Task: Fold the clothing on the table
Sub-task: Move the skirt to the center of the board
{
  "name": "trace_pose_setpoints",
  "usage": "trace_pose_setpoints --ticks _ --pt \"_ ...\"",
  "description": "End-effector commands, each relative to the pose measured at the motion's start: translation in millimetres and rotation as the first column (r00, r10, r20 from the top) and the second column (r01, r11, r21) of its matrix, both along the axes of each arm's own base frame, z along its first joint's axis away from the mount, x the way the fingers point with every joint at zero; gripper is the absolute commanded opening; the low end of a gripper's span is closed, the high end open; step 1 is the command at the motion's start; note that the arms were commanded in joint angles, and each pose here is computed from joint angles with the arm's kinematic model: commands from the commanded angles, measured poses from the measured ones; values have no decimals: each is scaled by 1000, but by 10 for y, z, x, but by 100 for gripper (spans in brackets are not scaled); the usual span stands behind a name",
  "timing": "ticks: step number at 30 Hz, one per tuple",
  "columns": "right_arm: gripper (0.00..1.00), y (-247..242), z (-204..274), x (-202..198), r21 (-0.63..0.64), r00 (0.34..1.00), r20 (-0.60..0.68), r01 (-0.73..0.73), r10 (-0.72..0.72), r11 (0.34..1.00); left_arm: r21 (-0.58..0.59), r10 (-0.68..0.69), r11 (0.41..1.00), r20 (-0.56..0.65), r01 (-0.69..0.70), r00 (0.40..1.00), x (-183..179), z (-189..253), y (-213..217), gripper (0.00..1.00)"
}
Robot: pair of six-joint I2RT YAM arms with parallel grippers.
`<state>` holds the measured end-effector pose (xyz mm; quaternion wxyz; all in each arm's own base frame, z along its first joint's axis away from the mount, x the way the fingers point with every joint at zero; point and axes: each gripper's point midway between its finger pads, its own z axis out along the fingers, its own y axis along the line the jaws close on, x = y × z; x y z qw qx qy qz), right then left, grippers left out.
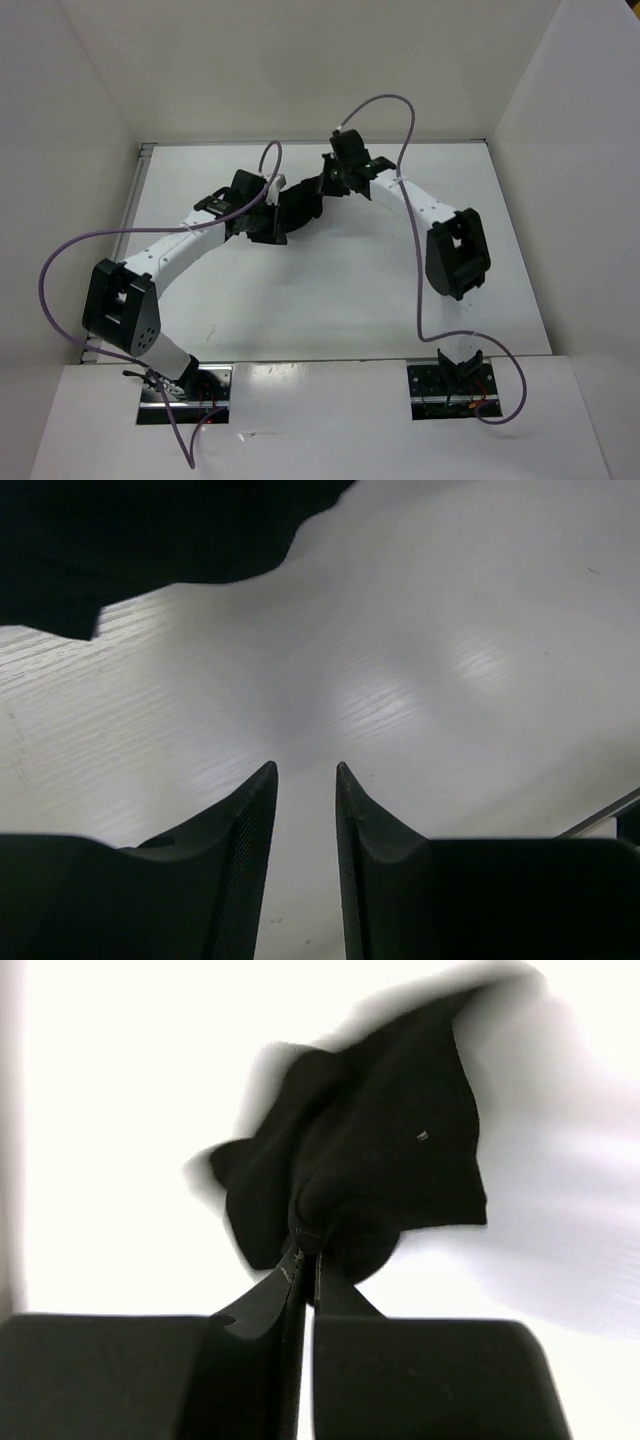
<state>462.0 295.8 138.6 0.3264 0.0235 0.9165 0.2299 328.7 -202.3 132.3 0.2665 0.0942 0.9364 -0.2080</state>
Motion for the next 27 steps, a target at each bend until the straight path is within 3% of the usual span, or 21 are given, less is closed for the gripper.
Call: trace_pose_setpoints --ticks 1,2,5,9,10,11,13,16,20,27 --pt "0 158 1889 -514 93 890 401 -277 218 956 -26 86 996 69 -85 994 194 201 203 37" --pt "0 76 2112 -734 92 862 442 -317 246 944 -36 111 993 71 -109 991 238 215 246 37" --pt "0 -248 2037 -1102 72 880 387 -327 276 942 -66 164 985 64 -160 984 308 236 400 36" --pt "0 -1029 1117 -1376 4 993 94 -76 75 997 -110 201 975 63 -194 977 340 258 502 35" --pt "22 -1410 641 -1537 -56 997 -69 23 -26 998 -106 215 972 53 -208 975 338 217 557 35" --pt "36 -1609 466 -1635 -87 985 -139 86 -98 993 -108 209 973 42 -203 977 311 185 549 35" --pt "44 -1952 268 -1824 -164 955 -202 187 -219 969 -111 211 972 31 -206 977 295 154 570 35" --pt "57 -2262 609 -1829 -227 922 -82 352 -378 908 -115 213 971 20 -209 977 279 99 591 35" --pt "60 -2488 896 -1600 -253 874 44 478 -484 841 -163 181 971 11 -177 983 320 84 482 35" --pt "57 -2380 -80 -1230 -343 871 -78 434 -486 833 -231 98 969 38 -87 994 398 237 255 36"
